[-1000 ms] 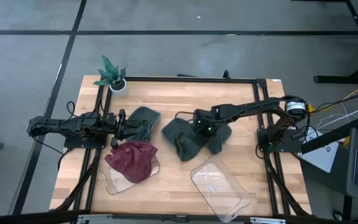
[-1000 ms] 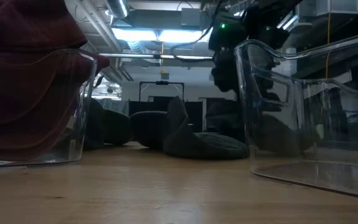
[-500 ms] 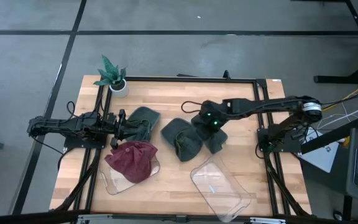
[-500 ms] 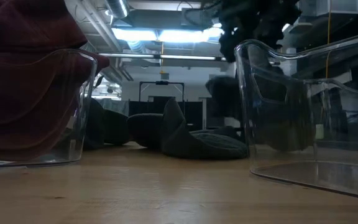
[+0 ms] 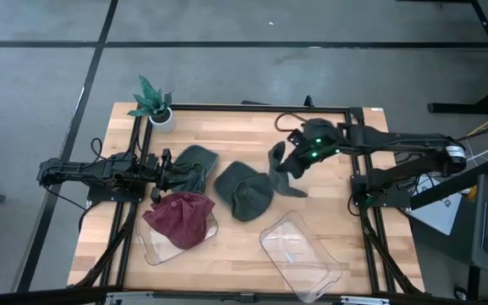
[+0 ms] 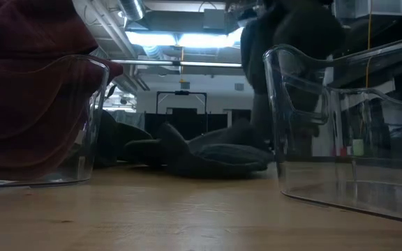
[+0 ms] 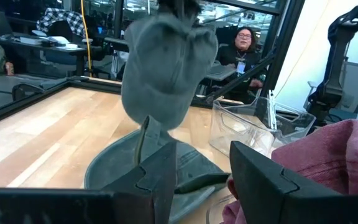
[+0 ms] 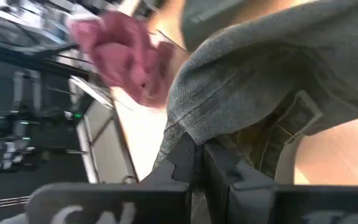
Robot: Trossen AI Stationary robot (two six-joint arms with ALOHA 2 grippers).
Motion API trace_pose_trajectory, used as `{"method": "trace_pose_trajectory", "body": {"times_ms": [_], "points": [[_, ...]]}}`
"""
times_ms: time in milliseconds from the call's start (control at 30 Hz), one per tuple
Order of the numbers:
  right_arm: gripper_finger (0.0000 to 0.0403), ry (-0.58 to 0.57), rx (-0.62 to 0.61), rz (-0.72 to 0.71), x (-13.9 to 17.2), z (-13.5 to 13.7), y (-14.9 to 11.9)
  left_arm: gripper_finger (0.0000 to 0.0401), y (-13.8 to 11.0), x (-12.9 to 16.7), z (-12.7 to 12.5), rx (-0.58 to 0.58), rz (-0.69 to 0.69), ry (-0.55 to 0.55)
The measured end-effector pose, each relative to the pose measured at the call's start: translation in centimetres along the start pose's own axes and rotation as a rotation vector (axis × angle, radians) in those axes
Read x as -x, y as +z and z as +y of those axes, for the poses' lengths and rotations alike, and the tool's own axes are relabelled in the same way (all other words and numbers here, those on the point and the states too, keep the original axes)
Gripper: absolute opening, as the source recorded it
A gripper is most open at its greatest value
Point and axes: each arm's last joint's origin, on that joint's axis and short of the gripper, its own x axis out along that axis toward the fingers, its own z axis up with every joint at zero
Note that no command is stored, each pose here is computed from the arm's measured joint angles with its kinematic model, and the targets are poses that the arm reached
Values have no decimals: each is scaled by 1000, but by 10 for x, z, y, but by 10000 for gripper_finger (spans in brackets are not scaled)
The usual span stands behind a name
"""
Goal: Pick & Place hat
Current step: Put the right black cap into the right transparent bin
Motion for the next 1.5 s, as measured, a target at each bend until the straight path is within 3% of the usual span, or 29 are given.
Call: {"method": "trace_pose_trajectory", "body": {"times_ms": [600, 1100, 1500], "points": [[15, 307, 183, -232, 87, 34, -15, 143, 0, 0, 0, 0, 0, 0], [14, 526, 306, -82, 101, 67, -58, 143, 0, 0, 0, 0, 0, 0], [16, 564, 326, 47, 102, 83, -94, 144, 0, 0, 0, 0, 0, 0]]}}
